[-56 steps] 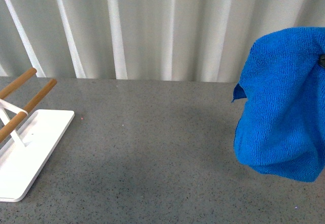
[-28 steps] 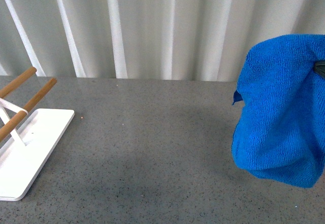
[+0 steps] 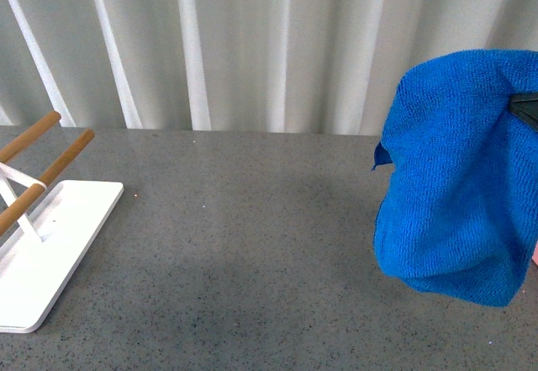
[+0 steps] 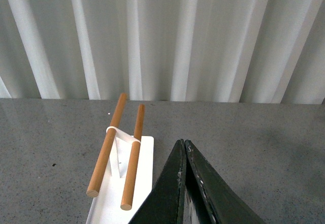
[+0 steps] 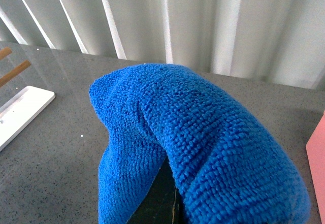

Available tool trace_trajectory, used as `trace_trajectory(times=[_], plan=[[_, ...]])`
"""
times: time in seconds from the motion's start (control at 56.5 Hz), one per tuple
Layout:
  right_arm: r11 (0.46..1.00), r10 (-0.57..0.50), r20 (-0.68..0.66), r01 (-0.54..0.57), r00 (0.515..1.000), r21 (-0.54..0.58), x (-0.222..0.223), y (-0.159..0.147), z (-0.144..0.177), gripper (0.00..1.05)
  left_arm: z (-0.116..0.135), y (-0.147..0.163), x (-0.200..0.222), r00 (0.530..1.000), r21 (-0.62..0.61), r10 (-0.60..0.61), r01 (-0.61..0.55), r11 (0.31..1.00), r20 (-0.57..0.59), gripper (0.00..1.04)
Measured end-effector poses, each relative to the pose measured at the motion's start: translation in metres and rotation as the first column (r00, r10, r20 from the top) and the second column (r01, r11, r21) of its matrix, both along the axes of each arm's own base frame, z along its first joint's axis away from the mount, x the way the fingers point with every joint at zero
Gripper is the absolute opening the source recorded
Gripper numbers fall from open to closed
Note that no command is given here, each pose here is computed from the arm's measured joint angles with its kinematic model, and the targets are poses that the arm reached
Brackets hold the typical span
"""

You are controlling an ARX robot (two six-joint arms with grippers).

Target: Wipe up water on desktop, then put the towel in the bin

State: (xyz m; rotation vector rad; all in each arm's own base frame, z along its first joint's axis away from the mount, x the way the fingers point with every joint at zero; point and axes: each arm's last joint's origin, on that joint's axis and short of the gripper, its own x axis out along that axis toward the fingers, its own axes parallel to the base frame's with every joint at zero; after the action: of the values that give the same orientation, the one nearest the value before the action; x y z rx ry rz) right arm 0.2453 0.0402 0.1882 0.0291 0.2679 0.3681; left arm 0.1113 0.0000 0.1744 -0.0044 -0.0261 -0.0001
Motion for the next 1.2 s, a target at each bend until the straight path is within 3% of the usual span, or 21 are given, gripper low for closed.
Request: trace_trajectory(times=[0.442, 0.637, 0.832, 1.009, 1.204], plan=[[0.996, -0.081, -0.072, 0.079, 0.994, -0.032, 0.02, -0.012, -0.002, 0.04, -0.003, 0.0, -0.015, 1.0, 0.0, 0.0, 0.0, 1.0, -0.006, 0.04], [0.981, -0.195, -0.301, 0.193, 0.934, -0.038, 0.062, -0.023, -0.024, 0.04, -0.003, 0.0, -0.015, 1.0, 0.0, 0.0, 0.0, 1.0, -0.006, 0.36], [0.98, -0.182, -0.503, 0.196, 0.845, -0.025, 0.09, -0.015, -0.054, 0.04, -0.003, 0.0, -0.015, 1.0, 0.0, 0.0, 0.0, 1.0, -0.006, 0.68], [0.983, -0.154, -0.571, 0.184, 0.806, -0.006, 0.108, -0.002, -0.068, 0.04, -0.003, 0.0, -0.015, 1.0, 0.0, 0.0, 0.0, 1.0, -0.006, 0.97], [0.982, -0.156, -0.624, 0.189, 0.766, -0.014, 0.12, 0.014, -0.087, 0.04, -0.003, 0.0, -0.015, 1.0, 0.0, 0.0, 0.0, 1.0, -0.006, 0.98]])
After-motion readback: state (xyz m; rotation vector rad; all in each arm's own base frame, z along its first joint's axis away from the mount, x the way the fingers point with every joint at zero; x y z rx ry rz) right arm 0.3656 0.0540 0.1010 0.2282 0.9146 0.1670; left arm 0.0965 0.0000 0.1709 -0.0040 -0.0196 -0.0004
